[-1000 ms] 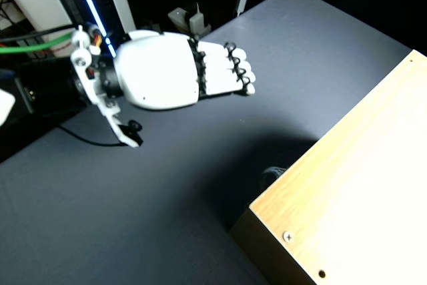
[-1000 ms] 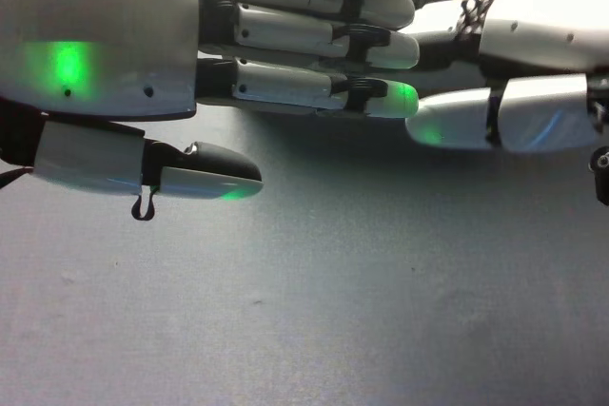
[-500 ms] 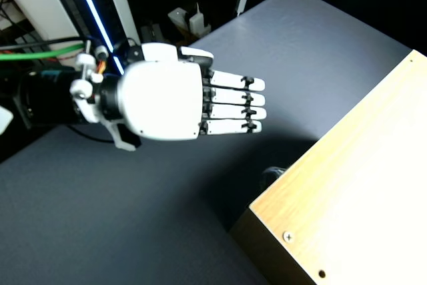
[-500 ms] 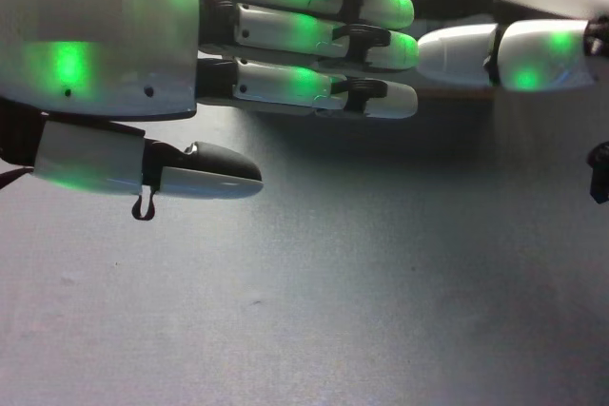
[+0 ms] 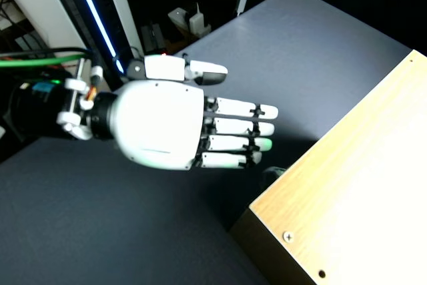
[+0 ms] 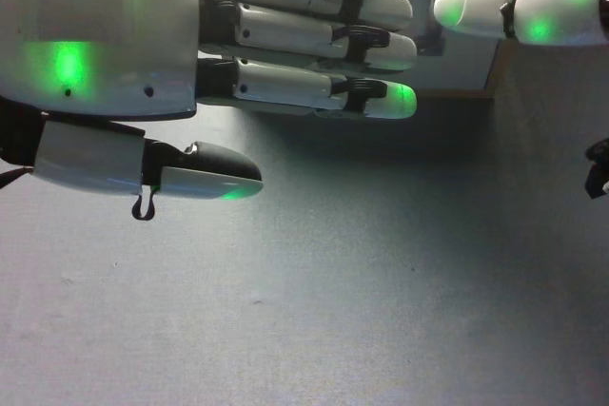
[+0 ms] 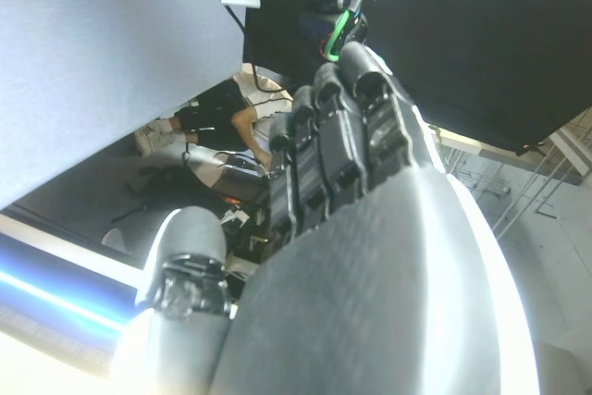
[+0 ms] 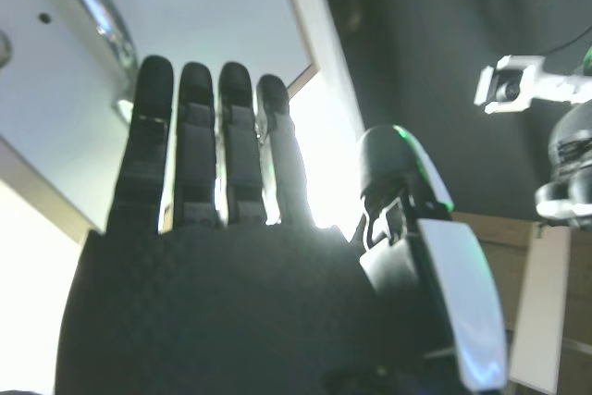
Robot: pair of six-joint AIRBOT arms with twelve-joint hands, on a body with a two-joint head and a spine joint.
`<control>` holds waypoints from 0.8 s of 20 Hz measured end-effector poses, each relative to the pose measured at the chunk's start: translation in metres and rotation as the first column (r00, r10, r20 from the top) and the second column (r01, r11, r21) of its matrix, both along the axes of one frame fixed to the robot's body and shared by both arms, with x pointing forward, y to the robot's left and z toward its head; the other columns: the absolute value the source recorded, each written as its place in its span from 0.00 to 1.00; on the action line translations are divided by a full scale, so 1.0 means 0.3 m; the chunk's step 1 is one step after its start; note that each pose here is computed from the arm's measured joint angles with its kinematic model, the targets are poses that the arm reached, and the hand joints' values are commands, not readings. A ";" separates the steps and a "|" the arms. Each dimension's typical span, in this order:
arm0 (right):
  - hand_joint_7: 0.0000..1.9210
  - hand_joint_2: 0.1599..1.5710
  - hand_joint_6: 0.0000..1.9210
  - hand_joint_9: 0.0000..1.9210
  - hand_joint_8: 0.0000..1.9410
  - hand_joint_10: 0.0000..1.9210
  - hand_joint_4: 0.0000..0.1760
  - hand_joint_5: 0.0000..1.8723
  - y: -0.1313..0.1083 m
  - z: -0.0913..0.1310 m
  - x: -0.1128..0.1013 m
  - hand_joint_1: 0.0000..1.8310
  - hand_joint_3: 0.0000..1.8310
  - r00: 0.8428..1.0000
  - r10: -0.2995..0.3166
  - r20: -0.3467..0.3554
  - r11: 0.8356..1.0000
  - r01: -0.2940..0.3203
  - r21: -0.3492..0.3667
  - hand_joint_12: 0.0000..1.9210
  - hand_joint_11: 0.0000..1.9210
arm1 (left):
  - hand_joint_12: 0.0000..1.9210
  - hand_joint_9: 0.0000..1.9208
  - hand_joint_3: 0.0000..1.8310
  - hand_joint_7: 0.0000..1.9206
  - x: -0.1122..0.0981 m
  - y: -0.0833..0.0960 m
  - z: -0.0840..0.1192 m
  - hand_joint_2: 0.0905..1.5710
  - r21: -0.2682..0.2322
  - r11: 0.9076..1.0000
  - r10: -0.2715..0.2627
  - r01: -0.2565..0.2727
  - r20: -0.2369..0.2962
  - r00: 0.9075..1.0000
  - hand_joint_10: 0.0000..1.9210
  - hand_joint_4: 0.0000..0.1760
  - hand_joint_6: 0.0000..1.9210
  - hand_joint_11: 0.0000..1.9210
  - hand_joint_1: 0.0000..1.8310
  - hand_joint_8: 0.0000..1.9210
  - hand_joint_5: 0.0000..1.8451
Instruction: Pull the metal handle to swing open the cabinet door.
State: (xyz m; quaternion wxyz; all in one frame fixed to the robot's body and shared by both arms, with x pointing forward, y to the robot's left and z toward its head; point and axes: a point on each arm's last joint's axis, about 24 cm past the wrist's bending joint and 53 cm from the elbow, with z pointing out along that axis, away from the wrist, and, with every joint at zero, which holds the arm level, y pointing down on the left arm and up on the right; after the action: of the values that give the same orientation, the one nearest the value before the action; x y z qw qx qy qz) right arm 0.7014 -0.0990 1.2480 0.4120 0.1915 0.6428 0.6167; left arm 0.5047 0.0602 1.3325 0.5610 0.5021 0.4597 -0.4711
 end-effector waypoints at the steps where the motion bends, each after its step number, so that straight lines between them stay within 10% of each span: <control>1: 0.17 0.95 0.00 0.14 0.00 0.00 0.00 0.17 0.007 -0.001 -0.005 0.00 0.00 1.000 0.004 -0.008 1.000 -0.004 0.009 0.41 0.00 | 0.35 0.13 0.02 0.14 0.000 0.000 0.000 1.00 0.000 1.000 0.000 0.000 0.000 1.000 0.00 0.00 0.00 0.00 0.00 0.00 0.14; 16: 0.17 0.94 0.00 0.14 0.00 0.00 0.00 0.17 -0.048 -0.088 -0.007 0.00 0.00 0.964 -0.057 -0.258 0.991 0.086 0.105 0.39 0.00 | 0.31 0.13 0.02 0.14 0.000 0.000 0.000 1.00 0.000 1.000 0.000 0.000 0.000 1.000 0.00 0.00 0.00 0.00 0.00 0.00 0.14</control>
State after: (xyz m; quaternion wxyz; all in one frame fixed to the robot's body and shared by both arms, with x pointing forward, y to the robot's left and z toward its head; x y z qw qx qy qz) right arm 0.6994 -0.1135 1.2215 0.3362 0.3159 0.6463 0.6079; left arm 0.5047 0.0602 1.3326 0.5610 0.5020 0.4597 -0.4712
